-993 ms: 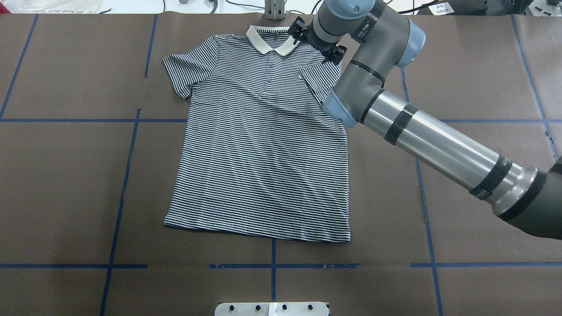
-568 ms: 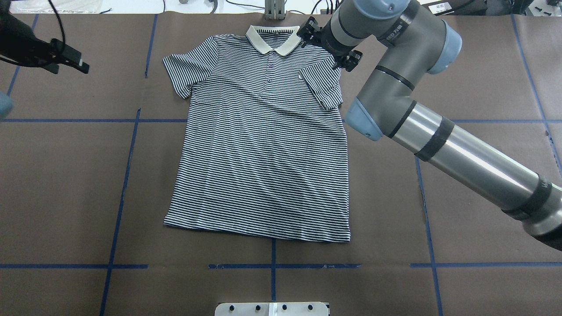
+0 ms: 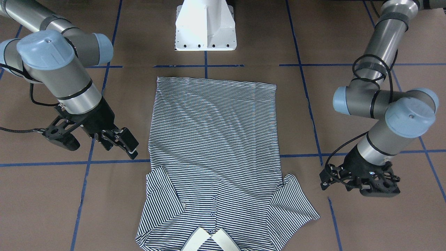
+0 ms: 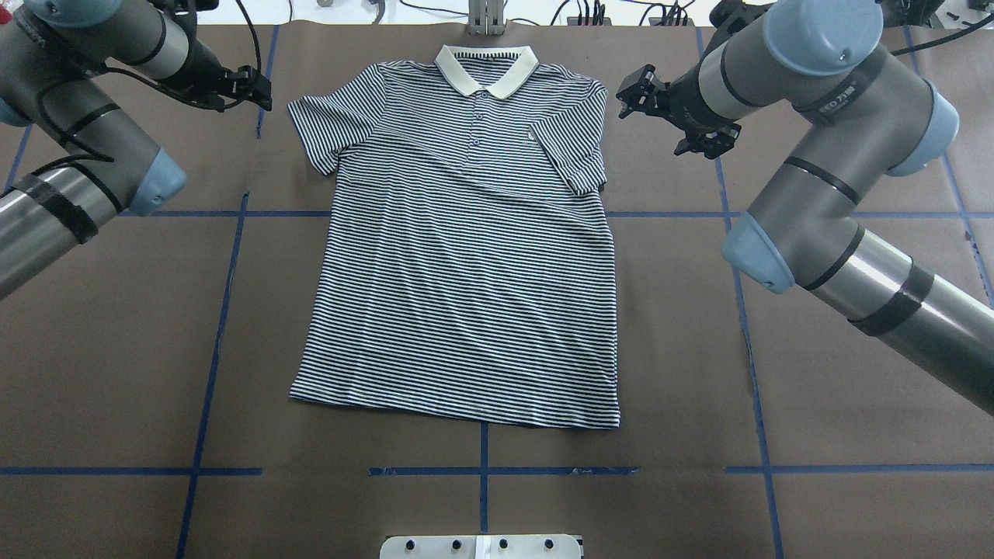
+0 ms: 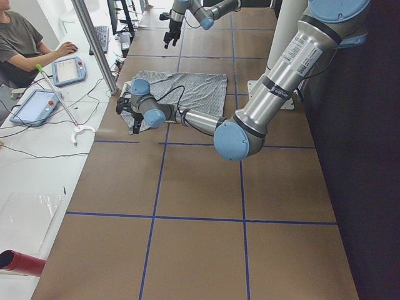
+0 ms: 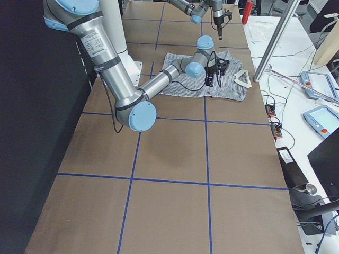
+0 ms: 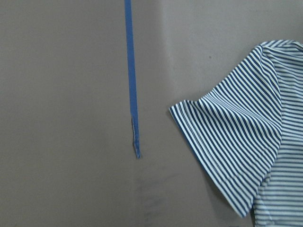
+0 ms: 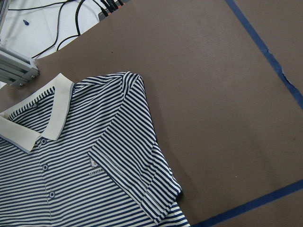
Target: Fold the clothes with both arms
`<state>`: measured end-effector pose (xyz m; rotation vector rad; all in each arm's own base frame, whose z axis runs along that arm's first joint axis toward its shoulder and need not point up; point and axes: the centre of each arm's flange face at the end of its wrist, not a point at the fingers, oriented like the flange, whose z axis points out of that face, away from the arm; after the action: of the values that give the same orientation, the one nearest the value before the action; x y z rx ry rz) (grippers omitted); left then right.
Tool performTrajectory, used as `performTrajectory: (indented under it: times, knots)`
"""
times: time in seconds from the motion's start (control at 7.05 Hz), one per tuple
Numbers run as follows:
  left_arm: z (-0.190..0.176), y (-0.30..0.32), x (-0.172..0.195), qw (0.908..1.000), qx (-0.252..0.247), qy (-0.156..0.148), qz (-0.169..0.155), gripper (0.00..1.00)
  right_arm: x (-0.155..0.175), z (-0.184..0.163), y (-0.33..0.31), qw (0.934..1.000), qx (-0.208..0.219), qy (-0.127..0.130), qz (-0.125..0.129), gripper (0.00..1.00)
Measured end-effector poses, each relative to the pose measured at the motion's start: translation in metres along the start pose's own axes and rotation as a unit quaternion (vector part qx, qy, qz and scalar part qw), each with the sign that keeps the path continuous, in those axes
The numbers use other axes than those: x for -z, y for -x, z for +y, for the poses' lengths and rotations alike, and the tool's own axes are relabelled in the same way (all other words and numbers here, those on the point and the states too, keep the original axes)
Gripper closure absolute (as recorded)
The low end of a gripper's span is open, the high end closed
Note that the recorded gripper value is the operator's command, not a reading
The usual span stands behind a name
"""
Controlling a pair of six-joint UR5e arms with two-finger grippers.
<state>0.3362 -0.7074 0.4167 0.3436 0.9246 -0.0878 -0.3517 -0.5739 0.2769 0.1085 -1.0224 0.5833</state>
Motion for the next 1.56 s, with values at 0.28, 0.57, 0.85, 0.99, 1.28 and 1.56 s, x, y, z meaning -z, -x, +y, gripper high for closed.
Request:
performTrajectory:
  times: [0.28,0.57,0.85,0.99,1.28,1.56]
  knots:
    - [-0.001,-0.007,-0.044,0.9991,-0.017,-0.038,-0.002,0.41,0.005,0.002,-0.008,1.0000,0.003,-0.002,0.000,0.00]
    - [0.007,-0.003,-0.071,0.9976,-0.033,-0.060,0.005,0.43,0.004,0.002,-0.009,1.0000,0.003,-0.003,0.001,0.00]
    - [0.007,-0.007,-0.083,0.9964,-0.038,-0.076,0.004,0.43,0.004,0.001,-0.010,1.0000,0.003,-0.005,0.002,0.00]
    - [0.004,-0.010,-0.084,0.9959,-0.041,-0.080,0.007,0.44,0.003,0.001,-0.010,1.0000,0.003,-0.005,0.002,0.00]
    - [-0.002,-0.018,-0.086,0.9953,-0.043,-0.086,0.010,0.49,0.002,0.002,-0.010,1.0000,0.003,-0.006,0.003,0.00]
    - [-0.003,-0.018,-0.089,0.9951,-0.043,-0.089,0.007,0.53,0.002,0.001,-0.011,1.0000,0.003,-0.006,0.004,0.00]
